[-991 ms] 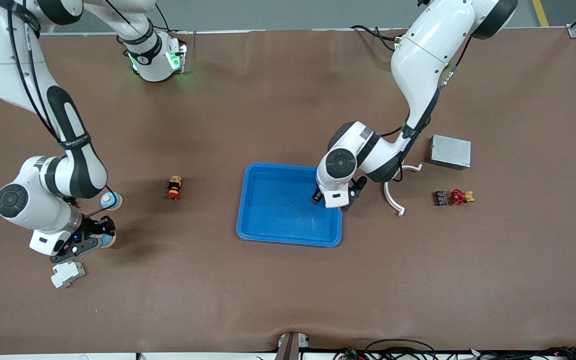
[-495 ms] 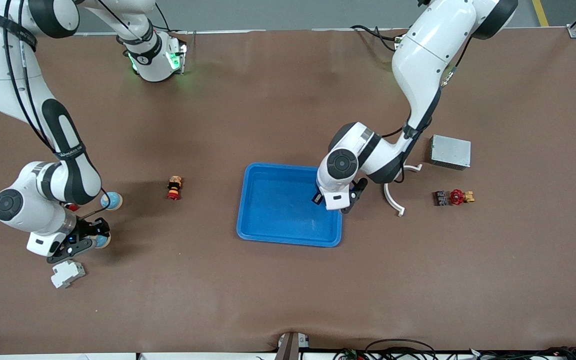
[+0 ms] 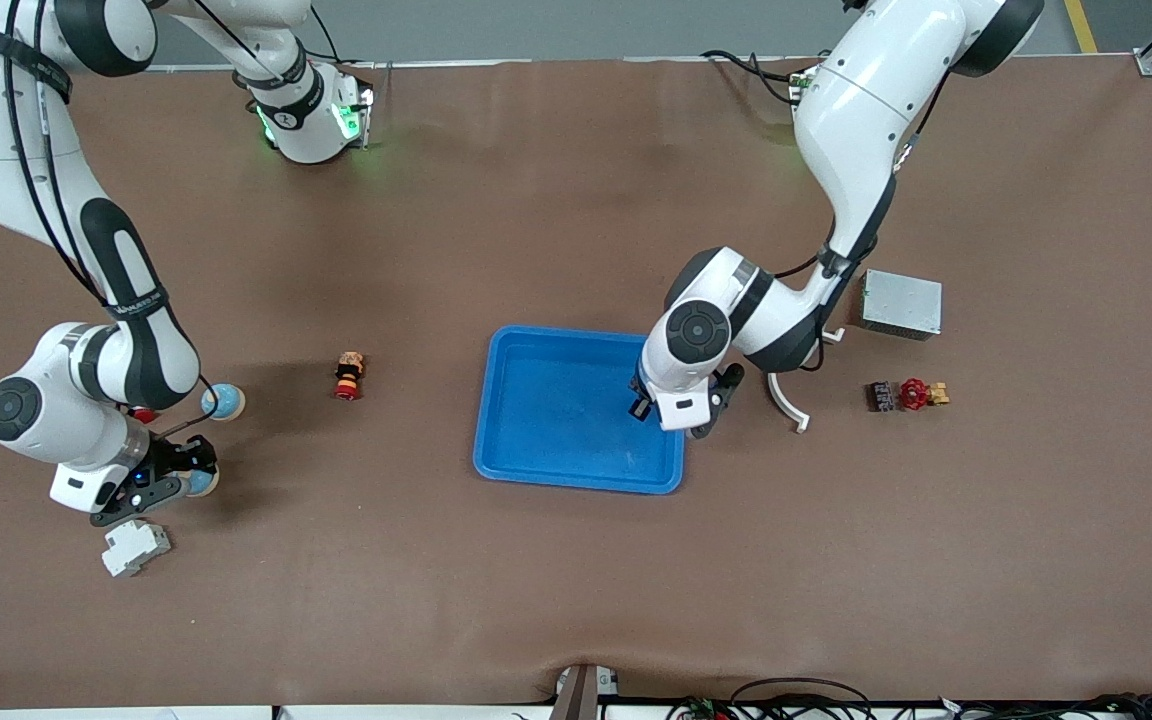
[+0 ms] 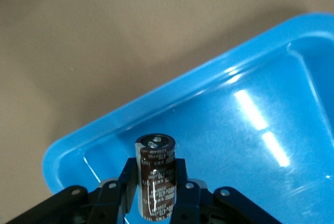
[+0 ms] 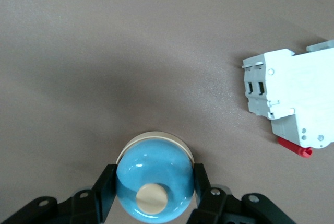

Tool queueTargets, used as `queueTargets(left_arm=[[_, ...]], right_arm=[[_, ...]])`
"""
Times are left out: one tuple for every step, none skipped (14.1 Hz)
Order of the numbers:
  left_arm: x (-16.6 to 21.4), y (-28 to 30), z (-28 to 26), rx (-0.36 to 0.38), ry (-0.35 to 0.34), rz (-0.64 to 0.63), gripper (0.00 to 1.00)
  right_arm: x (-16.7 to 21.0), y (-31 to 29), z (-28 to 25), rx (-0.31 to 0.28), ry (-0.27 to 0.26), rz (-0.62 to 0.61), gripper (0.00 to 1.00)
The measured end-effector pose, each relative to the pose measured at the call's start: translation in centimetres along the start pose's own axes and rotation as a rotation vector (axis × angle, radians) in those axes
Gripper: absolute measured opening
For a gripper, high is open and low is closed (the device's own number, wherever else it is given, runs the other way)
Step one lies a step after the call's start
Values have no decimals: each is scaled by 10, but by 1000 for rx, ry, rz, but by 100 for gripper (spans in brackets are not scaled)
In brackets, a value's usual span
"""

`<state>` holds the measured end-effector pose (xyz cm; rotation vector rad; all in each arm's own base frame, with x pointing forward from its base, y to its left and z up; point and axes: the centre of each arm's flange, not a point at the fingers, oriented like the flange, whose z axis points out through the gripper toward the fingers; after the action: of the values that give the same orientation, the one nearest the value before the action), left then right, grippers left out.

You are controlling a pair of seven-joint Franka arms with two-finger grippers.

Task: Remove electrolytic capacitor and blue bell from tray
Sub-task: 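Place the blue button with the right gripper while the left gripper carries the capacitor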

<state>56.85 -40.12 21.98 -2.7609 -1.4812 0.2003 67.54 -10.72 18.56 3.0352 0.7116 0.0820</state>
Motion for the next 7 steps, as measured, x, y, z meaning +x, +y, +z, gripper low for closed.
queueTargets(left_arm=[[7, -3, -11, 22, 4, 19, 33], [15, -7, -25, 51, 7, 55, 33], [26, -12, -41, 75, 9, 91, 33], [39, -17, -57, 92, 9, 126, 33], [53, -22, -72, 106, 7, 165, 33], [68, -29, -85, 118, 3, 209, 33], [84, -37, -95, 126, -1, 255, 33]], right_arm=[[0, 0, 0, 0, 3, 2, 63], [1, 0, 0, 4, 8, 6, 63], [1, 0, 0, 7, 12, 9, 63], [1, -1, 0, 8, 14, 11, 63], [2, -1, 0, 9, 16, 11, 63], [2, -2, 0, 10, 18, 11, 63], [3, -2, 0, 10, 19, 10, 63]])
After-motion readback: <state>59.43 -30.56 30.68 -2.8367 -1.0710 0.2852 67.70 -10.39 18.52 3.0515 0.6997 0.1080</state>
